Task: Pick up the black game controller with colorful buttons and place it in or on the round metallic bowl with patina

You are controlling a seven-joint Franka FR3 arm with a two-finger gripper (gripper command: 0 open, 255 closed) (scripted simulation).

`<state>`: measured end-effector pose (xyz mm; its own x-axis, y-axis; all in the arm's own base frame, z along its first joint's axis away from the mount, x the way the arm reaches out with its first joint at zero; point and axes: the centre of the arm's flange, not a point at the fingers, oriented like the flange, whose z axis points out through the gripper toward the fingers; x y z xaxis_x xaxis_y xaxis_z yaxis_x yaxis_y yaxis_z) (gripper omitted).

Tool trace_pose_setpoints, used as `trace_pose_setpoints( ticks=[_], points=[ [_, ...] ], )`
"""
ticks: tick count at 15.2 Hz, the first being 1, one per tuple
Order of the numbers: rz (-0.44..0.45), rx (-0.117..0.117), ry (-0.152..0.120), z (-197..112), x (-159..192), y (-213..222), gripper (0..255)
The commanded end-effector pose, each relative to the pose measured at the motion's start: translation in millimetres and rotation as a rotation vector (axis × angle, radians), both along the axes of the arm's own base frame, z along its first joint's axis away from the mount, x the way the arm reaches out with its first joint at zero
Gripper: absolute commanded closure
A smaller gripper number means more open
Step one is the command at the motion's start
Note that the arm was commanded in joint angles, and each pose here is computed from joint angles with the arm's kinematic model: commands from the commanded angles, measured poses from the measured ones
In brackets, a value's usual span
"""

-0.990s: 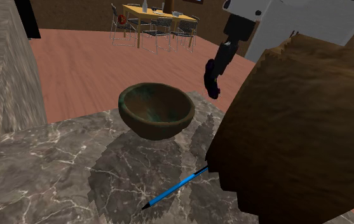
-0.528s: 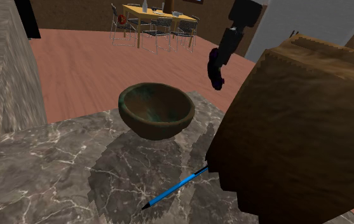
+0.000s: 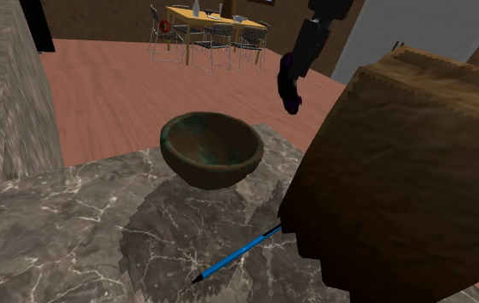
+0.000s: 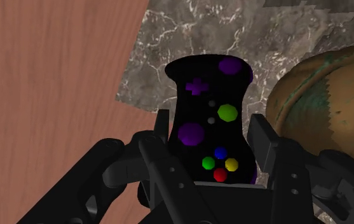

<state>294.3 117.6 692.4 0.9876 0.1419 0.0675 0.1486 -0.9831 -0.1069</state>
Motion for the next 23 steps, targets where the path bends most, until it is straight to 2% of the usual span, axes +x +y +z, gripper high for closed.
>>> trace_pose_setpoints(
  ticks=[1, 15, 23],
  points=[
    [-0.001, 0.001, 0.0, 1, 5, 25, 255],
    [-0.001, 0.001, 0.0, 6, 36, 213, 255],
    [-0.001, 0.001, 0.0, -36, 36, 213, 255]
  ],
)
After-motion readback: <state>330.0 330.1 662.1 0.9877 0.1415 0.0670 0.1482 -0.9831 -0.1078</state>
